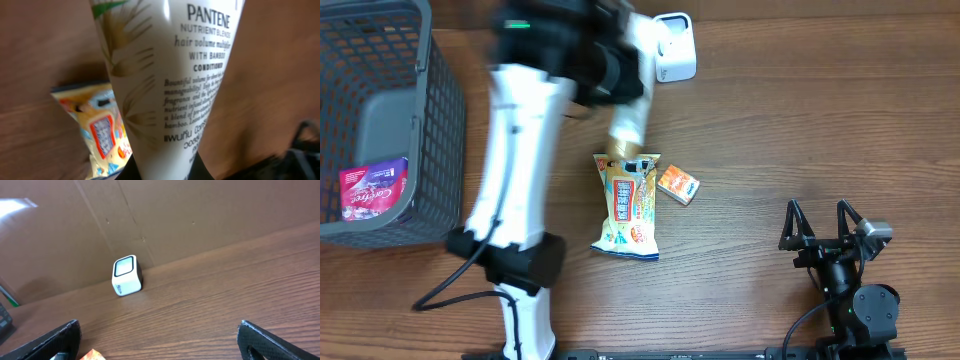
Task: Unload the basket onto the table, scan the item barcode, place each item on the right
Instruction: 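Hold the Pantene tube under the scanner, then place it right of the box, then return the left gripper to the basket and grasp the purple liner pack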
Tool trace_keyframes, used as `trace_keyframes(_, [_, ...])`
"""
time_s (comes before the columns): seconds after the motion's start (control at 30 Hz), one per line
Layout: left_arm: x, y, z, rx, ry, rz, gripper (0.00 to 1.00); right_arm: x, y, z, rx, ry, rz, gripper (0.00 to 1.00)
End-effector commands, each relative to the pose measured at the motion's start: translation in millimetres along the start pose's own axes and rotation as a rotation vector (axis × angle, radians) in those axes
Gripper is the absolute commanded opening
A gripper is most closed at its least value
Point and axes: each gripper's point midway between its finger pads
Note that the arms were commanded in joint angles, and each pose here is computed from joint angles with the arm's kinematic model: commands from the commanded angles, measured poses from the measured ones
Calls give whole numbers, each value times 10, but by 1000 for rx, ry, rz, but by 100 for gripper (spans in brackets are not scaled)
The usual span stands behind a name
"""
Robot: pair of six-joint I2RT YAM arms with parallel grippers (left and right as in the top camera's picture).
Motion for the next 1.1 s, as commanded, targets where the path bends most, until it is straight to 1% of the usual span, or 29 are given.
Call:
trace_keyframes(0.0, [585, -219, -295, 86, 122, 86, 4, 2, -34, 1, -4, -12, -13, 100])
trace_keyframes(0.1, [1060, -377, -445, 136, 153, 106, 4, 2, -34, 1, -4, -12, -13, 100])
trace_keyframes(0.27, [1698, -489, -648, 95, 151, 107, 4, 2, -34, 1, -4, -12, -13, 100])
trace_keyframes(0.37, [1986, -446, -715, 59, 134, 101, 4, 2, -34, 1, -4, -12, -13, 100])
trace_keyframes(0.47, [2112, -397, -737, 28, 122, 98, 4, 2, -34, 1, -4, -12, -13, 100])
trace_keyframes(0.5, [2131, -390, -739, 28, 120, 97, 6, 2, -34, 1, -4, -12, -13, 100])
trace_keyframes(0.53, [2143, -383, -741, 28, 119, 97, 13, 2, -34, 1, -4, -12, -13, 100])
trace_keyframes(0.57, [2143, -384, -736, 30, 117, 96, 23, 2, -34, 1, -4, -12, -13, 100])
trace_keyframes(0.63, [2132, -400, -719, 38, 112, 92, 33, 2, -34, 1, -4, -12, -13, 100])
trace_keyframes(0.7, [2103, -448, -681, 50, 105, 73, 35, 2, -34, 1, -4, -12, -13, 100])
trace_keyframes(0.83, [1926, -605, -546, 79, 84, 11, 34, 2, -34, 1, -4, -12, -13, 100])
trace_keyframes(0.93, [1586, -634, -316, 84, 38, 6, 34, 2, -34, 1, -4, -12, -13, 100])
trace_keyframes(1.07, [987, -541, -5, 71, -35, 11, 35, 2, -34, 1, -4, -12, -13, 100])
Point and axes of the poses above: each gripper's point midway between its finger pads, its own x axis out along the fingers, its own y axis along the line the jaws close on, z = x × y, and after that the axes turned 4 degrees about x, right-handed
